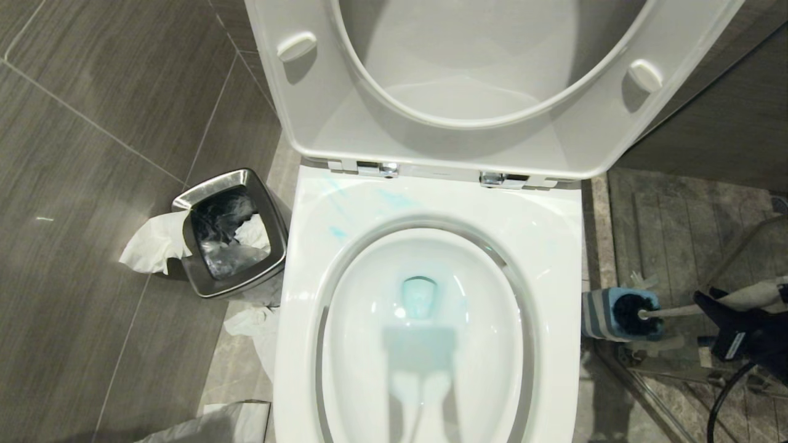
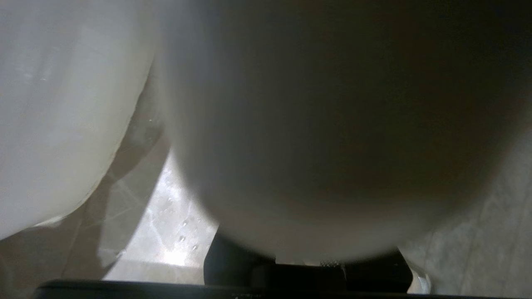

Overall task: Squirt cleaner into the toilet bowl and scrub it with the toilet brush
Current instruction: Scrub the toilet bowl

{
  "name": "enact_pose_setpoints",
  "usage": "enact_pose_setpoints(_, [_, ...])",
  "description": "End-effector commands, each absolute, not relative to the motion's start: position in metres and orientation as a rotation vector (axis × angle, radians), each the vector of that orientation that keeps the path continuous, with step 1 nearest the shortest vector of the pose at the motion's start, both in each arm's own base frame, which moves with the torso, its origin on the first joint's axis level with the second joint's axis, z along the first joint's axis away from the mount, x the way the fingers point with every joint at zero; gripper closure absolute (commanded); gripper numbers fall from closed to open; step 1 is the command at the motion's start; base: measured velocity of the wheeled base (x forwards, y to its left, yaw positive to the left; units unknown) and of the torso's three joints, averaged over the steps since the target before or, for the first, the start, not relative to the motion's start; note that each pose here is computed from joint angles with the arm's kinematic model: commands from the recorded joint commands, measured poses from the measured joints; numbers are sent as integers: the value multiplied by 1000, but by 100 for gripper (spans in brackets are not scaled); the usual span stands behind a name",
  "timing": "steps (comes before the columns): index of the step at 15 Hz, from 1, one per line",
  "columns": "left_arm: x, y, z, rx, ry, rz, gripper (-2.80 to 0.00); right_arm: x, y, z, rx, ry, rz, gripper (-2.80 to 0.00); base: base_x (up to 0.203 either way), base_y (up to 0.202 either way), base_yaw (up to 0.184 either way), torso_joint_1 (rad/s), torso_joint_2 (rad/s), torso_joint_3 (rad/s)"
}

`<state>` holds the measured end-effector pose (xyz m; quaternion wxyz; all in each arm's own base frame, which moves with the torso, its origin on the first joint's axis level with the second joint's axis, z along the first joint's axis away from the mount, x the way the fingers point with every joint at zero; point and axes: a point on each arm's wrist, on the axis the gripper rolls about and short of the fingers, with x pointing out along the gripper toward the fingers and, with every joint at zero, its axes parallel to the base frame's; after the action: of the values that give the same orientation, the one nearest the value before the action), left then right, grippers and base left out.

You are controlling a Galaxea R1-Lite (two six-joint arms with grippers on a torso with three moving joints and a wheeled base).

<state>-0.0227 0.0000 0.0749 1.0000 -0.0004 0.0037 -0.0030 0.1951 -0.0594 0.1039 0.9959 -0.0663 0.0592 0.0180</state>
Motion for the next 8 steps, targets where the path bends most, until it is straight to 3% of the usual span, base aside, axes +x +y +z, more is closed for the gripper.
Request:
enact_pose_setpoints(1, [-23, 0, 74, -2, 9, -6, 0, 179, -54, 120, -141, 42, 29, 0, 0, 0, 0, 0, 0, 0])
enact_pose_setpoints(8, [-23, 0, 74, -2, 9, -6, 0, 151, -48, 166, -110, -172, 0, 0, 0, 0, 0, 0, 0, 0])
